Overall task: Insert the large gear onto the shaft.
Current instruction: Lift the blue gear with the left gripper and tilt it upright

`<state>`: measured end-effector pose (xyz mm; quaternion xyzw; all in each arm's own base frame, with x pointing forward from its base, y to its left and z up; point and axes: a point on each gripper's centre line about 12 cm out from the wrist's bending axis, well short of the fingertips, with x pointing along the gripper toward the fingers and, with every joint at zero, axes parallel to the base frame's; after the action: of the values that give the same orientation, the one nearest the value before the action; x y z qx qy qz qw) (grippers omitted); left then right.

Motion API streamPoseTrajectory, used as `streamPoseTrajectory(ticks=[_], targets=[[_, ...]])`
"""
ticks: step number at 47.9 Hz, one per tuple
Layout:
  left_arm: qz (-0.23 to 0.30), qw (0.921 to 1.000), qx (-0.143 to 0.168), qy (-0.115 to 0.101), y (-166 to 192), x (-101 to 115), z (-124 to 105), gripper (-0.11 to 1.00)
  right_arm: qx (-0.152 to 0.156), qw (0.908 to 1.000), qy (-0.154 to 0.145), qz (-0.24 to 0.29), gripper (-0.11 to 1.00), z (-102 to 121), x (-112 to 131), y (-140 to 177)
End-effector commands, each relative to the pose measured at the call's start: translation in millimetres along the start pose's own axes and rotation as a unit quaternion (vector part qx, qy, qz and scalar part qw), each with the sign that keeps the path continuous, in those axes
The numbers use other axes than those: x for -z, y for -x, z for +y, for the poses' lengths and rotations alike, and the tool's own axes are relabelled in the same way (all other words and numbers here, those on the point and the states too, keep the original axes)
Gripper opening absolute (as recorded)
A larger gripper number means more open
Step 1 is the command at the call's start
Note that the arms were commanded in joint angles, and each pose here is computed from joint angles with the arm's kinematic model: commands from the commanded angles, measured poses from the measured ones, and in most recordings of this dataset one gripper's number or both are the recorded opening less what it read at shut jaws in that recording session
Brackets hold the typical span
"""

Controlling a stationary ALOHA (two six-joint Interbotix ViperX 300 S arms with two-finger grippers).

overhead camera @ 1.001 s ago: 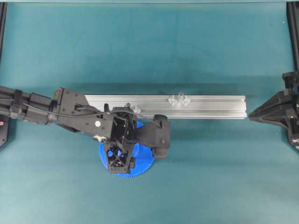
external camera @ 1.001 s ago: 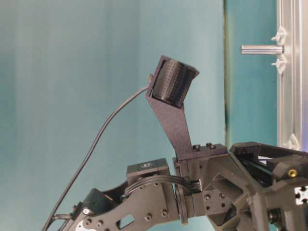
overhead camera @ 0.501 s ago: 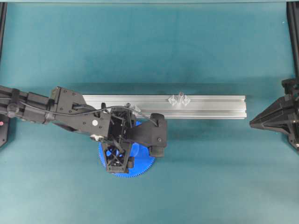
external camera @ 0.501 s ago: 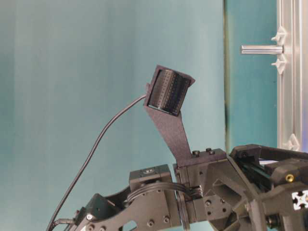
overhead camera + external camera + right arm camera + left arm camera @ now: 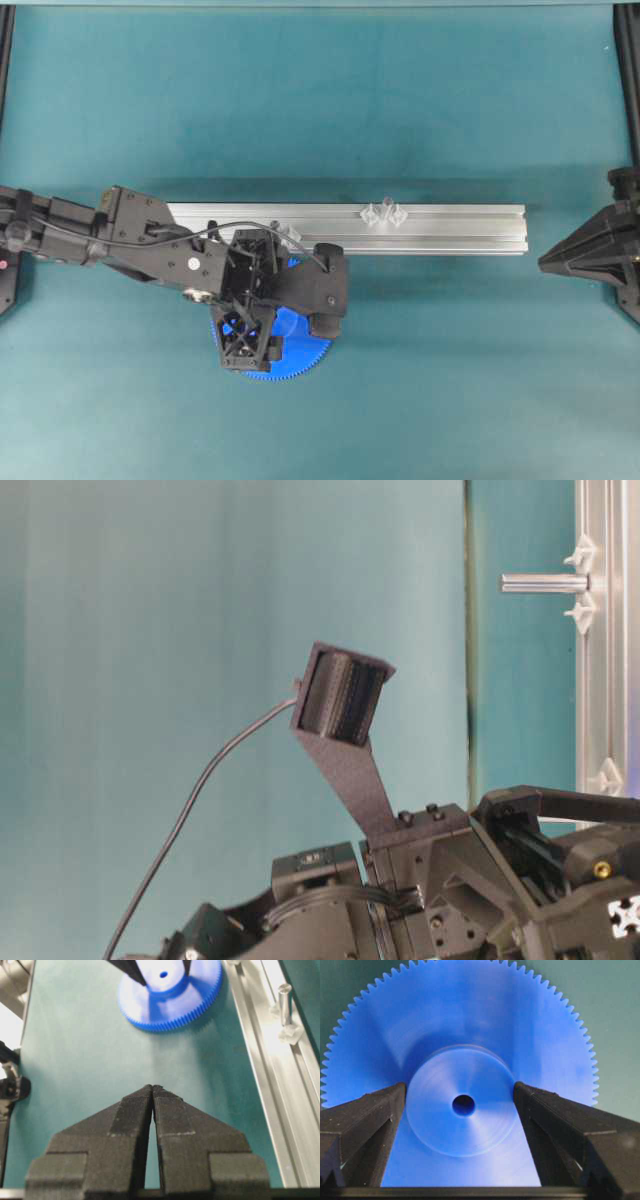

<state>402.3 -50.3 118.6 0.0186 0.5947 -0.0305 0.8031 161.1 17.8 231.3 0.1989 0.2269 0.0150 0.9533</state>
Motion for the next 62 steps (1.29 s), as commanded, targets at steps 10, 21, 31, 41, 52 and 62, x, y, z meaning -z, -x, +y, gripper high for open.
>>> streamPoseTrajectory(ticks=[10,21,31,41,52,62], targets=[[0.013,0.9998,0.002,-0.015,-5,11,-8,0.91,-0.004,1.0000,-0.007,-0.005,0.11,2,-4,1],[-0.022,0.9997,0.004,-0.011,7,1,-10,0.91,-0.007,0.9999,-0.006,-0.006,0.11,3,-4,1],[-0.011,0.9997,0.004,-0.021,7,7,-9,0.91,-0.010,0.9999,-0.005,-0.008,0.11,4,-4,2],[-0.004,0.9996,0.003,-0.028,5,9,-8,0.91,-0.011,0.9999,-0.005,-0.010,0.11,4,-4,3],[0.000,0.9995,0.003,-0.031,6,14,-9,0.91,-0.011,0.9999,-0.006,-0.007,0.11,4,-4,4],[0.011,0.9991,0.002,-0.041,5,21,-8,0.91,-0.011,0.9999,-0.008,-0.005,0.11,4,-3,4]])
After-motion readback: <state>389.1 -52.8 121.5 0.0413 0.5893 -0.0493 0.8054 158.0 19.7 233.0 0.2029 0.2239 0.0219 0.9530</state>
